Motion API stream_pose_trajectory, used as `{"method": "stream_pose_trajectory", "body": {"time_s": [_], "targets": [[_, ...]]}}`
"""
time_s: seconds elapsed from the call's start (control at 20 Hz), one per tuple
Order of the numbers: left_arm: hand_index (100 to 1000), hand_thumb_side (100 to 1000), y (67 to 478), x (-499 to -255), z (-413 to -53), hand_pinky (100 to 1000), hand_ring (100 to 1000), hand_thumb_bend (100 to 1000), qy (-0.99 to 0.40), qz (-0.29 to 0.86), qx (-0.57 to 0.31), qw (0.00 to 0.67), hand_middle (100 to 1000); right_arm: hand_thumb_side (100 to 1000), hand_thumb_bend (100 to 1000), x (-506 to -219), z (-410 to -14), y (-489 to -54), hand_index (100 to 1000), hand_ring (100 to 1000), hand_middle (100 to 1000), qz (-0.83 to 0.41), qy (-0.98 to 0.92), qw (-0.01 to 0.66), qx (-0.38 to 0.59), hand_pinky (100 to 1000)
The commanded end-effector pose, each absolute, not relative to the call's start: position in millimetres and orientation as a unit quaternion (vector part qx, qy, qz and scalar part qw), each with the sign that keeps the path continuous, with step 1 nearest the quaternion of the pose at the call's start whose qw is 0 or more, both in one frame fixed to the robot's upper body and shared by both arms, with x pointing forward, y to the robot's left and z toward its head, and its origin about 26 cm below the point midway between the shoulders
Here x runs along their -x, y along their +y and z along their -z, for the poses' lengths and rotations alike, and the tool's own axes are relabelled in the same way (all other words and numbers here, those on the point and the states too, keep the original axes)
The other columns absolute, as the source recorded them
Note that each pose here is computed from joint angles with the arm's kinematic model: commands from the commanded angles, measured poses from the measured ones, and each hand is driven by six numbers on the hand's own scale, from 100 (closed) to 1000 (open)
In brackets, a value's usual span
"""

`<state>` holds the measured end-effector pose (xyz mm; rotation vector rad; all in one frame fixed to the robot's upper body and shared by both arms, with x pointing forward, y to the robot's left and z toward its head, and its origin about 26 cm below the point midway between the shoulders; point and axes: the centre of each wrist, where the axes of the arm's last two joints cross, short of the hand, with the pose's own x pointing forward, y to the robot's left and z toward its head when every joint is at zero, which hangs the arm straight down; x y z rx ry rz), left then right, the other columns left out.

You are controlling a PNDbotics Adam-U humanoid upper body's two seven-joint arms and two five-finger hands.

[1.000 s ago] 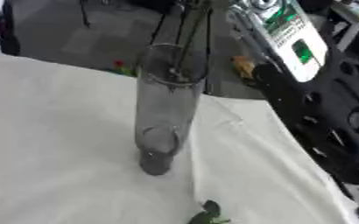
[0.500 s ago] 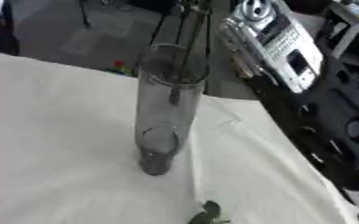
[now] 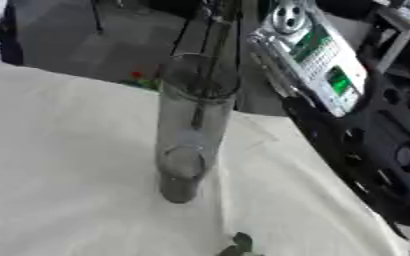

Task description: Arrange flowers into the vase.

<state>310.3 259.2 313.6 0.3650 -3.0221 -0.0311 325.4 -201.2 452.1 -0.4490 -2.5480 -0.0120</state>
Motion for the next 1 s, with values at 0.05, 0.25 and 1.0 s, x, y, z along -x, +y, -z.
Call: {"method": "stream_pose_trajectory", "body": {"time_s": [0.05,0.25,1.0], "targets": [[935,1000,259,-307,-321,796,876,100,-0.992,0.01,-0.118,0.032,868,1000,100,-318,-458,-204,100,203,101,0.009,-0.95,0.261,0.172,100],[934,1000,259,-307,-321,796,876,100,-0.992,0.009,-0.118,0.032,868,1000,100,-321,-454,-206,100,259,154,0.002,-0.948,0.264,0.175,193],[942,1000,258,-307,-321,797,876,100,-0.993,0.006,-0.115,0.032,867,1000,100,-322,-446,-204,100,442,315,-0.025,-0.945,0.279,0.17,550]]}}
